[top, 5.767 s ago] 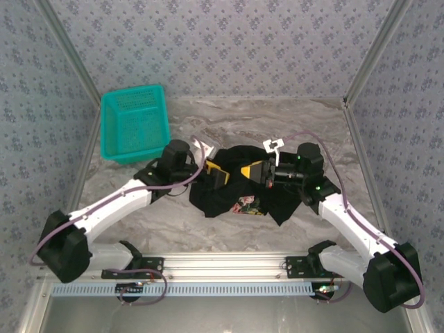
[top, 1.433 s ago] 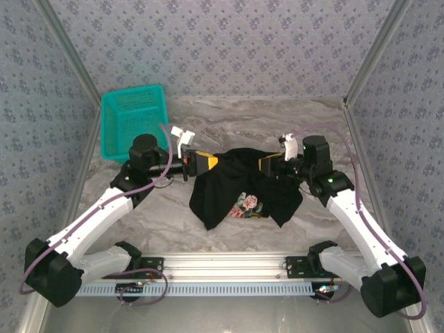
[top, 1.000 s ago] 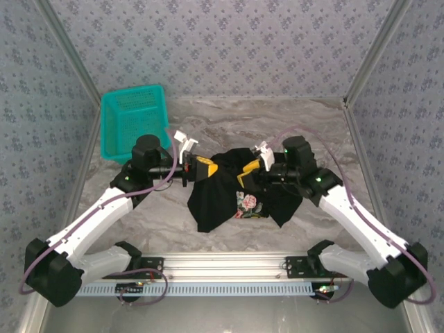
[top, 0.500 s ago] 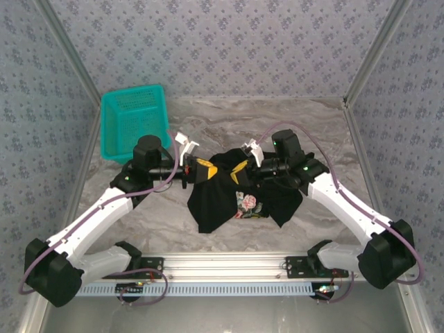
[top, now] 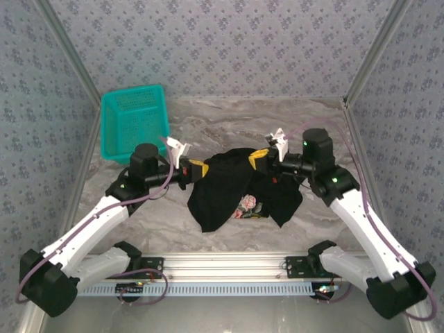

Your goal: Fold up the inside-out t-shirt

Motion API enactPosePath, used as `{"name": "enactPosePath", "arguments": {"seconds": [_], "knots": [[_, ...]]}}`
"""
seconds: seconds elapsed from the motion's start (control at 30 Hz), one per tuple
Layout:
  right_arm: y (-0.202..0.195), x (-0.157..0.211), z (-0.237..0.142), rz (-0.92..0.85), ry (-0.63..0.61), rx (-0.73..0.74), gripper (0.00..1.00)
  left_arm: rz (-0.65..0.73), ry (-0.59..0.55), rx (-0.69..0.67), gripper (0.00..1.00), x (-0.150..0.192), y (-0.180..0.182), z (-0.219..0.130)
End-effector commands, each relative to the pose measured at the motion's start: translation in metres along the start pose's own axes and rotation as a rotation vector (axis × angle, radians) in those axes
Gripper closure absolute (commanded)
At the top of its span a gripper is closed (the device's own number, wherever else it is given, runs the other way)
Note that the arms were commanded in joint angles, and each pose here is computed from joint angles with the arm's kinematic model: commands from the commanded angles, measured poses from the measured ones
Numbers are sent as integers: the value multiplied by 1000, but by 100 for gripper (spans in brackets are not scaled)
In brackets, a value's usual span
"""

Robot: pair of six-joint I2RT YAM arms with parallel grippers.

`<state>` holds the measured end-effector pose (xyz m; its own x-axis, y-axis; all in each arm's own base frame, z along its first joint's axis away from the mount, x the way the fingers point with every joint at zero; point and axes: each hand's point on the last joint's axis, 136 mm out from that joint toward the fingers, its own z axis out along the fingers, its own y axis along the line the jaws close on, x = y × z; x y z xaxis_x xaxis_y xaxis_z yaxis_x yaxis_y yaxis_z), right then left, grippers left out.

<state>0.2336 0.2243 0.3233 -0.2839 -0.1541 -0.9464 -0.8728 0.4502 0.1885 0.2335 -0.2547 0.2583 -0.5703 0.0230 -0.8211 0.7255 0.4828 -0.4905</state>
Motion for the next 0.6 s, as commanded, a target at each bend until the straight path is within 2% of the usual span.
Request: {"name": "enactPosePath", "arguments": {"seconds": [0.0,0.13,0.27,0.4,0.47,0.57], "knots": [[1,12,3,19,-13,-19,100,-67,60,-115,100,30,31,8],[0,53,5,103,57,-9,100,-161,163,-228,93,72,62,15],[1,94,9,212,142,2,100,-215,238,-273,76,96,74,17],[8,137,17,276,255,27,100,-209,239,-282,58,89,70,15],[21,156,24,273,321,18,100,-216,218,-308,53,78,69,14],[36,174,30,291,356,-22,100,-225,208,-250,47,62,52,23]]}}
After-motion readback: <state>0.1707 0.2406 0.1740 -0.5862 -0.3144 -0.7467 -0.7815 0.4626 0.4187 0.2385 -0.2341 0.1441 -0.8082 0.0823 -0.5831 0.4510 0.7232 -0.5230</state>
